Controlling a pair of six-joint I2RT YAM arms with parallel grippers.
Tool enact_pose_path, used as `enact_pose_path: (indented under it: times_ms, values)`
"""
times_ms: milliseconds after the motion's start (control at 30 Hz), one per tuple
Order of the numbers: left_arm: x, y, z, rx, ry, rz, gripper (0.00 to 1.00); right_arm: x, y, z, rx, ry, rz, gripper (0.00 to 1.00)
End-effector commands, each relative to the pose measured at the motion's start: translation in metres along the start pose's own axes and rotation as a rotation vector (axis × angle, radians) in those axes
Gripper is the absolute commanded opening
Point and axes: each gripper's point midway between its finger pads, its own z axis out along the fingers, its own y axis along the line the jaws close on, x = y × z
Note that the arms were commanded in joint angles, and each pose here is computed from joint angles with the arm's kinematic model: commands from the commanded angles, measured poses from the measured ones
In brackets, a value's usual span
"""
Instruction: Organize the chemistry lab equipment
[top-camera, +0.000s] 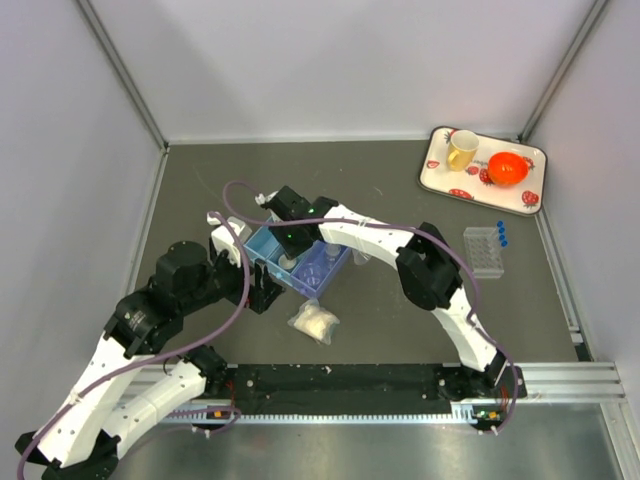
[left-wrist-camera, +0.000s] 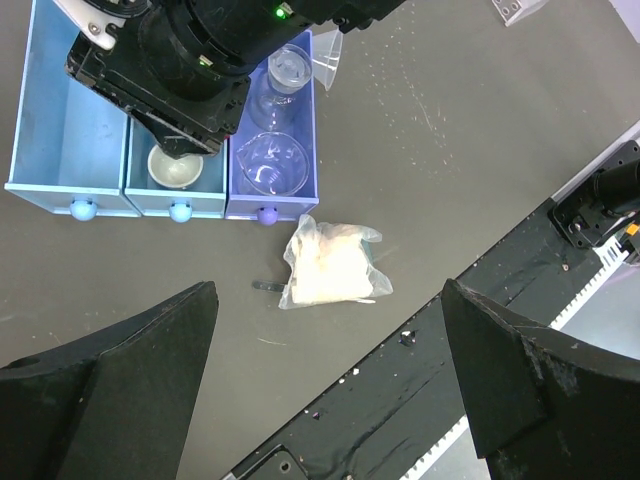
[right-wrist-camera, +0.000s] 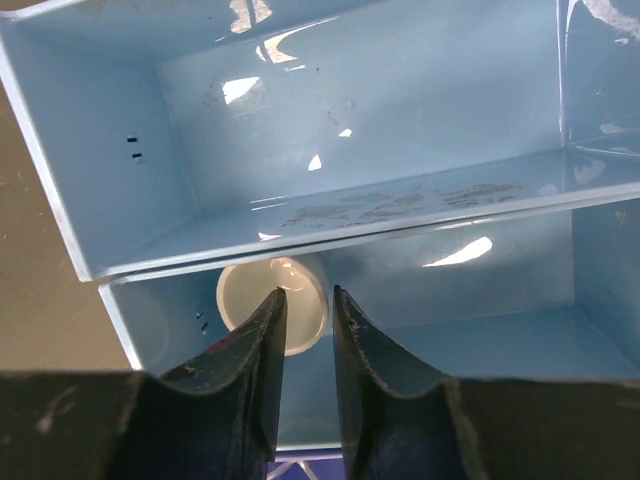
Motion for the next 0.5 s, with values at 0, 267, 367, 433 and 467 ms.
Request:
enact_pose_path:
  times_ms: [0,267,367,433,467]
  values:
    - [-0.011,-0.002,0.005,0.011,-0.038,0.020,0.99,-0.015,0.004,-0.009,0.006,-0.064,-0.023,0.27]
    - [-0.011,-0.002,0.007,0.012,-0.033,0.020,0.99,-0.029,-0.002,-0.039,0.047,-0.124,-0.034,0.29]
    - [-0.011,-0.001,0.009,0.009,-0.027,0.019,0.99,-0.042,-0.005,-0.069,0.068,-0.186,-0.039,0.30]
    - [-0.012,0.001,0.009,0.000,-0.028,0.019,0.99,-0.050,-0.004,-0.095,0.079,-0.236,-0.046,0.30]
    - [-0.011,0.000,0.009,-0.001,-0.028,0.020,0.99,-0.053,-0.007,-0.106,0.097,-0.256,-0.048,0.30]
